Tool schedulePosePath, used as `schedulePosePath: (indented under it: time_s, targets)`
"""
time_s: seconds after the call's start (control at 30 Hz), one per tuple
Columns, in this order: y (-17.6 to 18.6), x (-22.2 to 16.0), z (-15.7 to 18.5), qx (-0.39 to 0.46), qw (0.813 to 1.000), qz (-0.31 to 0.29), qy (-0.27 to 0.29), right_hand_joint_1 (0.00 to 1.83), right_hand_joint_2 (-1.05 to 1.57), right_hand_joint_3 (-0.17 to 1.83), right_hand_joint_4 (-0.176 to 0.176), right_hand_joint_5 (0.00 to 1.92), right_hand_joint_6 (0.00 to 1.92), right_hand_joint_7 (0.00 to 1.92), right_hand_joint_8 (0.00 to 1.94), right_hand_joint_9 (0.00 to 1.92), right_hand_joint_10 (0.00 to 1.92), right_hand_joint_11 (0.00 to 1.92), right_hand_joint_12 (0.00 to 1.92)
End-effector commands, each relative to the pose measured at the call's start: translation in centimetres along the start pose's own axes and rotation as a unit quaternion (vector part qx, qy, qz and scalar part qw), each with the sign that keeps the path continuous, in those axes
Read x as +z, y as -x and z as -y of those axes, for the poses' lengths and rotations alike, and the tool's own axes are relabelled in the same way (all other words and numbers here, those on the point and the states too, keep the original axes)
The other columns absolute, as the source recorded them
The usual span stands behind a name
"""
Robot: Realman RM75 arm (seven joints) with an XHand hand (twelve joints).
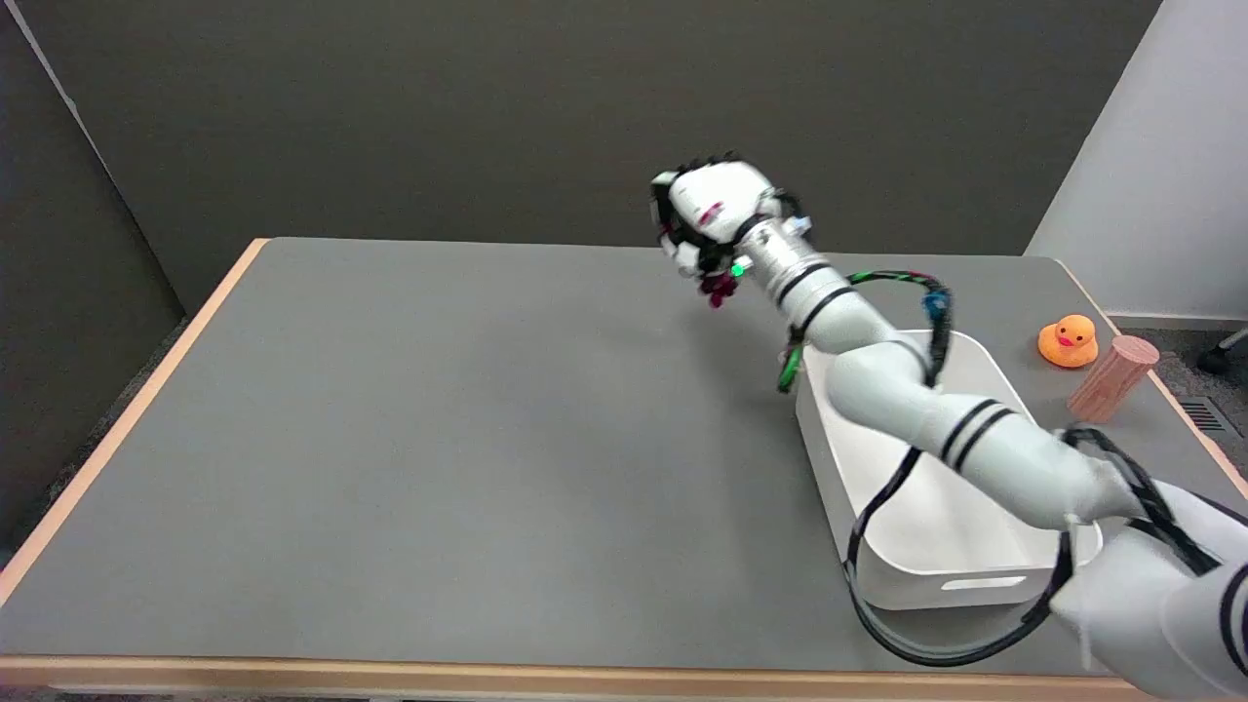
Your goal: Place the grape into the white box.
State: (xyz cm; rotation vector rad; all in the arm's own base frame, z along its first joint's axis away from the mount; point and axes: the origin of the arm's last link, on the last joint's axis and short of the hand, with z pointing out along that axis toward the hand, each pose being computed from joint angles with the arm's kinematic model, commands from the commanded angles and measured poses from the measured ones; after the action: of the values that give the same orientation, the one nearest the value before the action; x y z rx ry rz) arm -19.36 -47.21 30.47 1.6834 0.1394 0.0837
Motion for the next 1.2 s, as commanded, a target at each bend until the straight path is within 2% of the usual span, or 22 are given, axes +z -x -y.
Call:
schedulePosePath:
  time_s: [0.03,0.17,0.23,0.4,0.47,0.6,0.97,1.2]
  targets:
    - [-11.7,-9.6,-11.5,-0.097,0.971,-0.154,0.154,1.20,1.13,0.30,-0.176,0.58,1.41,0.83,1.53,0.87,1.61,0.66,1.92]
    - [-14.5,-12.4,-11.6,-0.109,0.956,-0.214,0.170,1.20,1.11,0.32,-0.176,0.59,1.41,0.84,1.52,0.88,1.60,0.67,1.92]
    - [-15.8,-14.0,-10.1,-0.115,0.950,-0.244,0.159,1.20,1.11,0.32,-0.176,0.59,1.41,0.84,1.52,0.88,1.60,0.67,1.92]
    - [-15.3,-16.1,-7.3,-0.151,0.943,-0.270,0.124,1.20,1.10,0.34,-0.176,0.60,1.40,0.84,1.52,0.88,1.60,0.67,1.92]
    - [-14.7,-16.6,-7.1,-0.147,0.942,-0.273,0.125,1.20,1.10,0.35,-0.176,0.60,1.40,0.85,1.52,0.88,1.59,0.67,1.92]
    - [-13.1,-18.1,-7.1,-0.139,0.943,-0.267,0.139,1.20,1.08,0.37,-0.176,0.61,1.40,0.86,1.50,0.91,1.57,0.74,1.92]
    - [-6.2,-24.4,-8.1,-0.120,0.944,-0.216,0.220,1.21,1.03,0.45,-0.176,0.63,1.41,0.88,1.48,0.91,1.58,0.71,1.92]
    - [-2.2,-25.5,-9.3,-0.075,0.947,-0.172,0.262,1.21,1.03,0.45,-0.176,0.63,1.41,0.88,1.48,0.90,1.57,0.72,1.92]
